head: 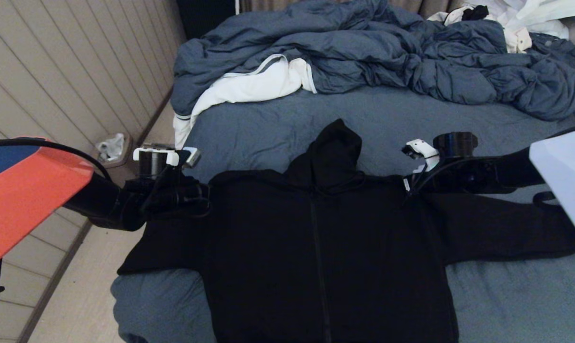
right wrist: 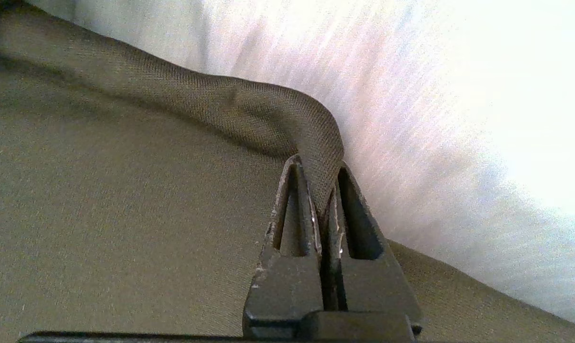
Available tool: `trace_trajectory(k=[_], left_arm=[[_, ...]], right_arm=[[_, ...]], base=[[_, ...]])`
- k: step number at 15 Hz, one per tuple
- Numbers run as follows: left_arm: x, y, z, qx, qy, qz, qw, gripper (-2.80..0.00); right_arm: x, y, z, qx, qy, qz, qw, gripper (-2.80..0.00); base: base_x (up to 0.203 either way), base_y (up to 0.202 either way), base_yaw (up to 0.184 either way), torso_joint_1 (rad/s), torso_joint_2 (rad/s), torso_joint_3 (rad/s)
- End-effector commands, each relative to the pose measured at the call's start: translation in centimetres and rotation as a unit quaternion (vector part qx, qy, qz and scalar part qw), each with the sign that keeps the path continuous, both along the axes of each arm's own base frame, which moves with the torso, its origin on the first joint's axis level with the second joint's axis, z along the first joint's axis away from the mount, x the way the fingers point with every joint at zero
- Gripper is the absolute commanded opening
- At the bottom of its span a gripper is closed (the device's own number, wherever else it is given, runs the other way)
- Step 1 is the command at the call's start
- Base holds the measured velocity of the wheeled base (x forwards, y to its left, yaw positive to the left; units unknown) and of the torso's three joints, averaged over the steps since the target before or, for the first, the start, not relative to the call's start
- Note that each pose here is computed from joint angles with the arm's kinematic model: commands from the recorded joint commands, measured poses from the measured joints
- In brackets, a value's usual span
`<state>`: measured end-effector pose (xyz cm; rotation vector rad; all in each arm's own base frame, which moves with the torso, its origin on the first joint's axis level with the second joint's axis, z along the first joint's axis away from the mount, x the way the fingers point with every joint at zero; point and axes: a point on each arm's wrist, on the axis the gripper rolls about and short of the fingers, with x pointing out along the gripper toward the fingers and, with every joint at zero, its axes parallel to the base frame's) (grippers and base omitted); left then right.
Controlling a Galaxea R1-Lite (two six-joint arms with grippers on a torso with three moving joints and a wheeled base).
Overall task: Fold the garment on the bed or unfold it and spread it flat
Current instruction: Unfold the black sweatshirt
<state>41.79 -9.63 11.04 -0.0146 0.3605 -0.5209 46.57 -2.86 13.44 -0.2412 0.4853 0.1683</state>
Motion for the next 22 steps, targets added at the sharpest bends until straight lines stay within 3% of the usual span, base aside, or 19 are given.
trace_trajectory(k=[1, 9, 13, 16, 19, 22], left_arm=[[1.1, 0.0, 1.5, -0.010, -0.023, 0.007, 0.9997, -2.80], [5.9, 2.3, 4.9, -0.030, -0.055, 0.070, 0.9956, -2.80], [8.7, 2.1, 5.0, -0.029, -0.073, 0.109, 0.9909, -2.80], [9.5, 2.0, 4.2, -0.029, -0.056, 0.114, 0.9915, -2.80], [10.0, 1.9, 2.4, -0.027, -0.041, 0.115, 0.9922, -2.80], [10.2, 2.6, 2.2, -0.024, -0.038, 0.124, 0.9913, -2.80]], right_arm=[[0.6, 0.5, 1.0, -0.006, -0.023, -0.019, 1.000, -2.80], [3.8, 3.4, 3.2, -0.043, -0.098, -0.112, 0.988, -2.80], [4.4, 3.9, 3.7, -0.040, -0.121, -0.122, 0.984, -2.80], [5.0, 3.9, 3.1, -0.044, -0.146, -0.148, 0.977, -2.80], [5.4, 4.4, 1.9, -0.046, -0.139, -0.149, 0.978, -2.80], [5.5, 4.8, 1.6, -0.047, -0.135, -0.146, 0.979, -2.80]], base=[[0.000, 0.000, 0.000, 0.000, 0.00, 0.000], [0.000, 0.000, 0.000, 0.000, 0.00, 0.000], [0.000, 0.000, 0.000, 0.000, 0.00, 0.000], [0.000, 0.000, 0.000, 0.000, 0.00, 0.000], [0.000, 0.000, 0.000, 0.000, 0.00, 0.000], [0.000, 0.000, 0.000, 0.000, 0.00, 0.000]])
